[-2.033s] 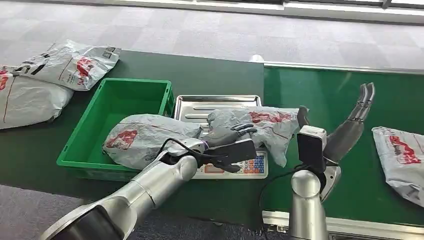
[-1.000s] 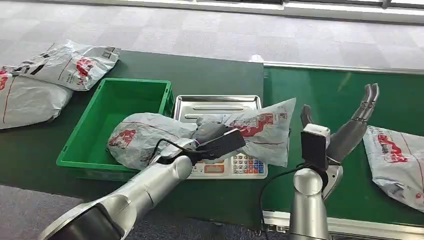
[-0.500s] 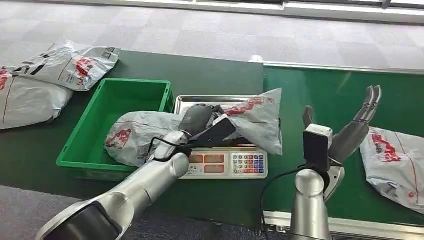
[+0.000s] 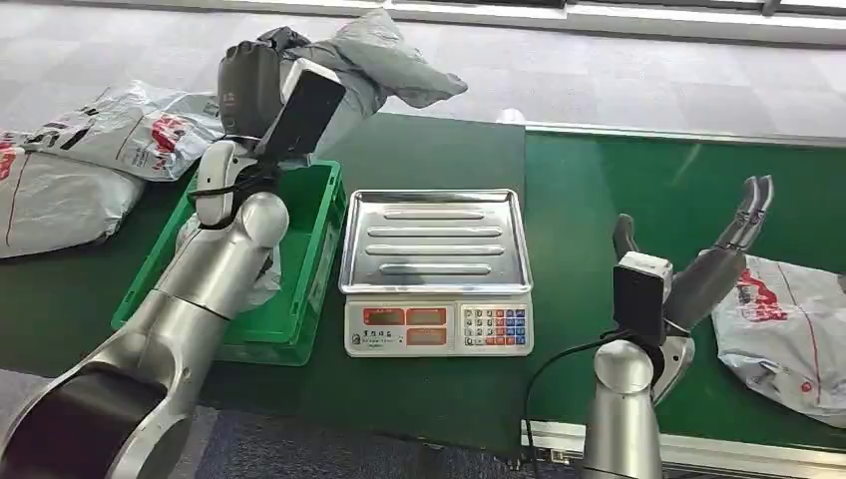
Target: Moved the parcel from conveyor to table for the left to box.
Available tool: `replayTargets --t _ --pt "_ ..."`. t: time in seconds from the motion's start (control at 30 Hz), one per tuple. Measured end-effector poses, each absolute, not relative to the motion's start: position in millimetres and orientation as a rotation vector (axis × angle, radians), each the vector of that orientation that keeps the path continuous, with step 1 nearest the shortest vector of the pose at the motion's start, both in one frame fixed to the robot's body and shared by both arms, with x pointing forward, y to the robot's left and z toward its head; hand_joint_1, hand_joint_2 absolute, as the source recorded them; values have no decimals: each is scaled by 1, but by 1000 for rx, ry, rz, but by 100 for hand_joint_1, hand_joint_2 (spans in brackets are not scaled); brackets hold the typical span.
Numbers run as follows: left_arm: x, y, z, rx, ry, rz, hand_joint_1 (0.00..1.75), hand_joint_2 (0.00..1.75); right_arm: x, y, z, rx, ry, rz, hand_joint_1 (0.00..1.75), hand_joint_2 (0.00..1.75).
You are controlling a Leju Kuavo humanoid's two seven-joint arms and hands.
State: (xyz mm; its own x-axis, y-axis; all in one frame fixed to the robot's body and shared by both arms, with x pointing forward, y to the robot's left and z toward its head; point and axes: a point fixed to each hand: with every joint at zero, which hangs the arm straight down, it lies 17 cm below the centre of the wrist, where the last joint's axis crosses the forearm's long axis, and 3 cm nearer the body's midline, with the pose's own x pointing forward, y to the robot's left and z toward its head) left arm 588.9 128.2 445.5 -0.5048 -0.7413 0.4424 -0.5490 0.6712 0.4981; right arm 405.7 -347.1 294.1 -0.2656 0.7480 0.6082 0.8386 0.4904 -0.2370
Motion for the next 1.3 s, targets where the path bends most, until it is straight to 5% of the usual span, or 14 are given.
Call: replayTargets --t 0.33,0.63,0.83,1.3 --pt "582 183 486 1099 -2271 -234 175 175 403 -347 295 -1312 -2078 -164 0 175" --pt "585 243 497 1723 -2006 -424 175 175 404 -346 294 -1307 -2082 -164 0 175" --pt "606 305 461 1764 -1764 -387 175 175 404 -347 293 -1306 -2075 -167 0 175" --pt "627 328 402 1750 -1580 -500 175 175 405 -348 291 -1307 -2055 -165 0 175"
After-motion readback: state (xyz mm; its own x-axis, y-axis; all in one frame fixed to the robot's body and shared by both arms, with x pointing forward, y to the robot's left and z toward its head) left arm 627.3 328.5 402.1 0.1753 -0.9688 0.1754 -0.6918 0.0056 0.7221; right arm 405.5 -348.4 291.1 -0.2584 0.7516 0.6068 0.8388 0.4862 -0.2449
